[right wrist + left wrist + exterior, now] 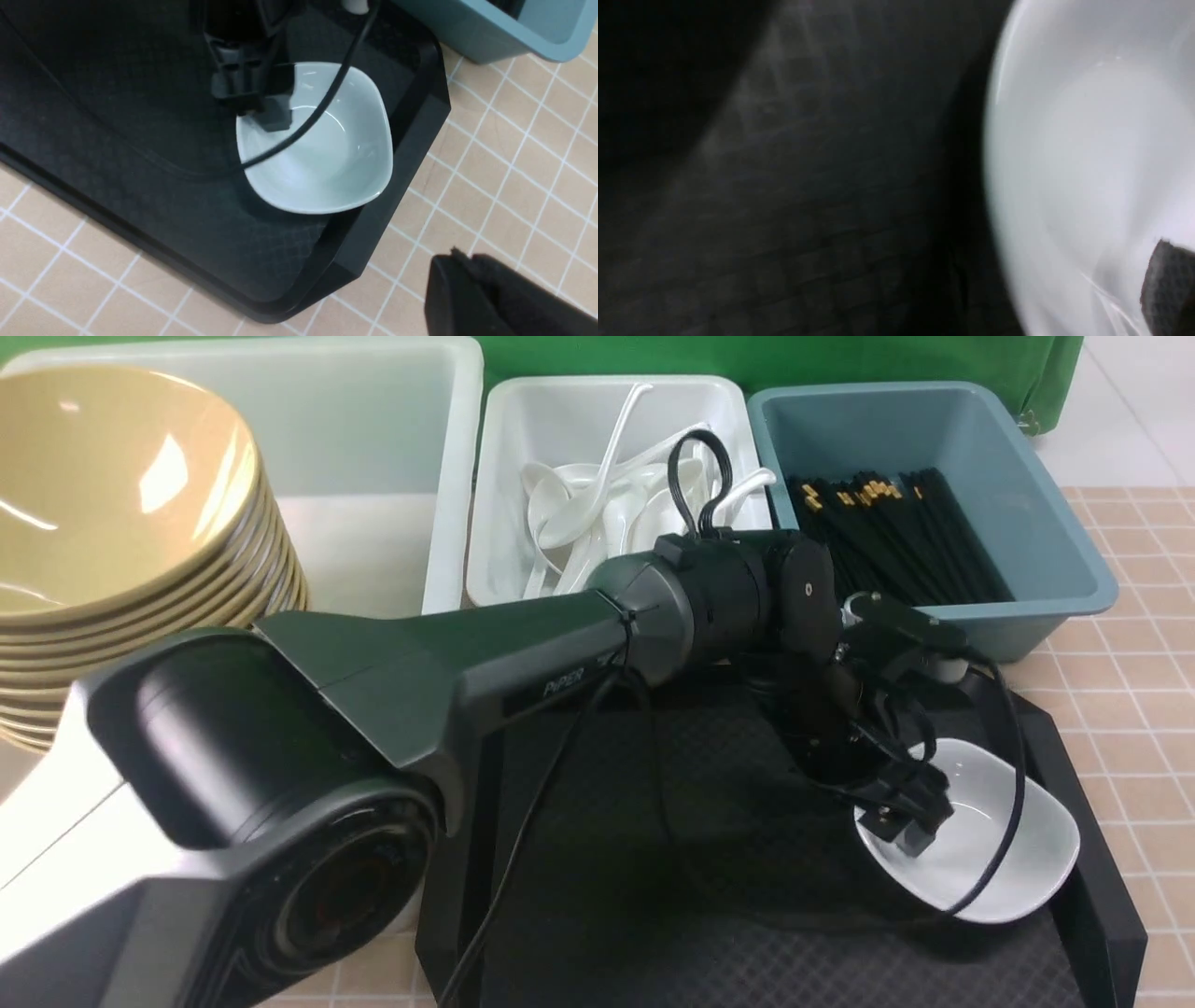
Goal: On brown table put chopsticks spoon bowls plates into blue grey white boxes.
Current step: 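Grasp the small white bowl on the black tray by its rim with the left gripper, then place the white bowl into the white bin with the other dishes with the left gripper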
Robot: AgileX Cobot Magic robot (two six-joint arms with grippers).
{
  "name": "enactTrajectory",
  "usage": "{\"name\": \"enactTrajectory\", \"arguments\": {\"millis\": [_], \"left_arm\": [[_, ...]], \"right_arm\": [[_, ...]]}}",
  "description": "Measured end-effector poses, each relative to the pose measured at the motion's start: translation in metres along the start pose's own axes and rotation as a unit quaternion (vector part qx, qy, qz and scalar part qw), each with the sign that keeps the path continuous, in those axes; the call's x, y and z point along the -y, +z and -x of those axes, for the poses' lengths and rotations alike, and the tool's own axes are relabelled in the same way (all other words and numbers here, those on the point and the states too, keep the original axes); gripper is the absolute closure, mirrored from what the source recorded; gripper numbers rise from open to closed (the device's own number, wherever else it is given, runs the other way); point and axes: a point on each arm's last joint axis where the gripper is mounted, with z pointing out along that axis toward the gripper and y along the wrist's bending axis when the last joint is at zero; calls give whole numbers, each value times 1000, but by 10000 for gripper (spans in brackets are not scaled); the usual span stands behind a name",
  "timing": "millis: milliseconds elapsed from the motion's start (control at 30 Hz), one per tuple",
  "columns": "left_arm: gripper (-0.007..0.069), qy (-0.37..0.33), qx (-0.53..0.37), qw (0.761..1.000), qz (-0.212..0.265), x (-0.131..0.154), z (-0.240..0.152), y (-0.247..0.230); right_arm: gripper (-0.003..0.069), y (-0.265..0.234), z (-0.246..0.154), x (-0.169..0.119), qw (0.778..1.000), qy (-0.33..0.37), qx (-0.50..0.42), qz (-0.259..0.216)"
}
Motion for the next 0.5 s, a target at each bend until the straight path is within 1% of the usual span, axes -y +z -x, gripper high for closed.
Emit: {"name": "enactTrajectory", "arguments": {"millis": [33, 67, 100, 133, 167, 200, 267, 300, 333, 433, 500], "left_arm": [[193, -8, -1, 1000, 2, -1, 0, 1], [236, -14, -2, 1000, 5, -1, 0, 1], [297, -18, -4, 1000, 9, -2, -1, 1], [321, -19, -5, 1000, 10, -2, -1, 1], [370, -22, -8, 1000, 9, -2, -1, 1], [470, -27, -13, 1000, 7, -2, -2, 1], [558, -30, -16, 999, 0, 0, -1, -4], [558, -31, -17, 999, -1, 0, -1, -5], [587, -28, -20, 999, -4, 2, 1, -14], [618, -11, -26, 1000, 1, 2, 8, -42], [619, 0, -16, 1000, 11, 1, 15, -80]], "right_arm": [[581, 0, 0, 0, 1000, 0, 0, 0], [580, 0, 0, 0, 1000, 0, 0, 0], [580, 0, 0, 0, 1000, 0, 2, 0], [580, 0, 0, 0, 1000, 0, 2, 0], [580, 0, 1, 0, 1000, 0, 5, 0], [580, 0, 2, 0, 1000, 0, 10, -1], [580, 0, 3, 0, 1000, 0, 19, -2], [580, 0, 4, 0, 1000, 0, 20, -1], [580, 0, 4, 0, 1000, 1, 24, 0], [580, -1, 7, -2, 999, 5, 38, 13], [580, -4, 11, -6, 998, 6, 54, 39]]}}
